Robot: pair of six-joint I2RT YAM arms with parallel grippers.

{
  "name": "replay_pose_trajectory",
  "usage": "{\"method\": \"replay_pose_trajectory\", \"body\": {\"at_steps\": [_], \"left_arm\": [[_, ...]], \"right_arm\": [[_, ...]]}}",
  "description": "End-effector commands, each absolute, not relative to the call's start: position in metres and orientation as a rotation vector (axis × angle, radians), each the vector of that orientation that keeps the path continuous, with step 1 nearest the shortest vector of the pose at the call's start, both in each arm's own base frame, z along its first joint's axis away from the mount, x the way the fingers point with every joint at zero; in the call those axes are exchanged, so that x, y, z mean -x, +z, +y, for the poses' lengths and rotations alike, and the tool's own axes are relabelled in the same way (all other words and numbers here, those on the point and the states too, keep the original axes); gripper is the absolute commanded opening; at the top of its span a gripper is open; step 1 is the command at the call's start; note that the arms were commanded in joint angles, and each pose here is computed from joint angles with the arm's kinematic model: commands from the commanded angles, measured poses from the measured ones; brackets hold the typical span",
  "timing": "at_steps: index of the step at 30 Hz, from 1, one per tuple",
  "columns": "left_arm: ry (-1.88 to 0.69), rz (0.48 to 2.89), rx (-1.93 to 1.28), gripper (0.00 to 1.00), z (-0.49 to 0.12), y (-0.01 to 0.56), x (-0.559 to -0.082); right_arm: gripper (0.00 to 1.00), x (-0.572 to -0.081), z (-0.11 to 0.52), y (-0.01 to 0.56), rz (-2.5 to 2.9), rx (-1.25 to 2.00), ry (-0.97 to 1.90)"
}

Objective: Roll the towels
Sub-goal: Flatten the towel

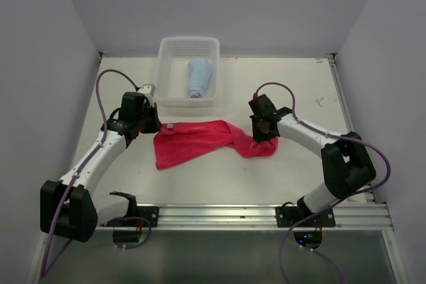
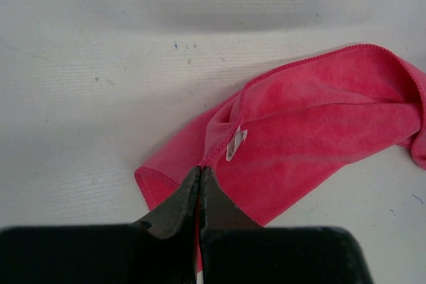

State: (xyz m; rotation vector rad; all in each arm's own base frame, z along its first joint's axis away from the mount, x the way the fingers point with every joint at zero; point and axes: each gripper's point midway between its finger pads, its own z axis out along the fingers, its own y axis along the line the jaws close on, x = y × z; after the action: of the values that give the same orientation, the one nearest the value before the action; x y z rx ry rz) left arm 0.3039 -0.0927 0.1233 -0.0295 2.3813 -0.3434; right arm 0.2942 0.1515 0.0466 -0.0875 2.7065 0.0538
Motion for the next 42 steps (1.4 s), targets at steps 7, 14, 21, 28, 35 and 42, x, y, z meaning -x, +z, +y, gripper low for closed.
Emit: {"method": "replay_pose_trajectory", "body": {"at_steps": [7,14,21,28,35,42], "left_arm": [[-0.331,2.340,0.011,0.00,-0.090,0.127,-0.313],[-0.053,2.336,0.228,0.00,-0.045,0.127,-0.314],[0.073,2.295,0.464,0.00,0.001,0.129,-0.311],[0.088,2.284,0.480,0.00,0.007,0.132,-0.310],[0.046,2.296,0.448,0.00,0.001,0.131,-0.313],[-0.019,2.303,0.398,0.00,-0.009,0.131,-0.316]], "right_arm": [[0.00,-0.253,0.105,0.058,2.560,-0.149,-0.011],[0.00,-0.243,0.089,0.072,2.417,-0.239,0.037],[0.00,-0.239,0.080,0.081,2.307,-0.295,0.078],[0.00,-0.230,0.088,0.060,2.379,-0.290,0.119],[0.02,-0.208,0.121,0.048,2.444,-0.176,0.373],[0.34,-0.188,0.120,0.048,2.494,-0.147,0.388]]}}
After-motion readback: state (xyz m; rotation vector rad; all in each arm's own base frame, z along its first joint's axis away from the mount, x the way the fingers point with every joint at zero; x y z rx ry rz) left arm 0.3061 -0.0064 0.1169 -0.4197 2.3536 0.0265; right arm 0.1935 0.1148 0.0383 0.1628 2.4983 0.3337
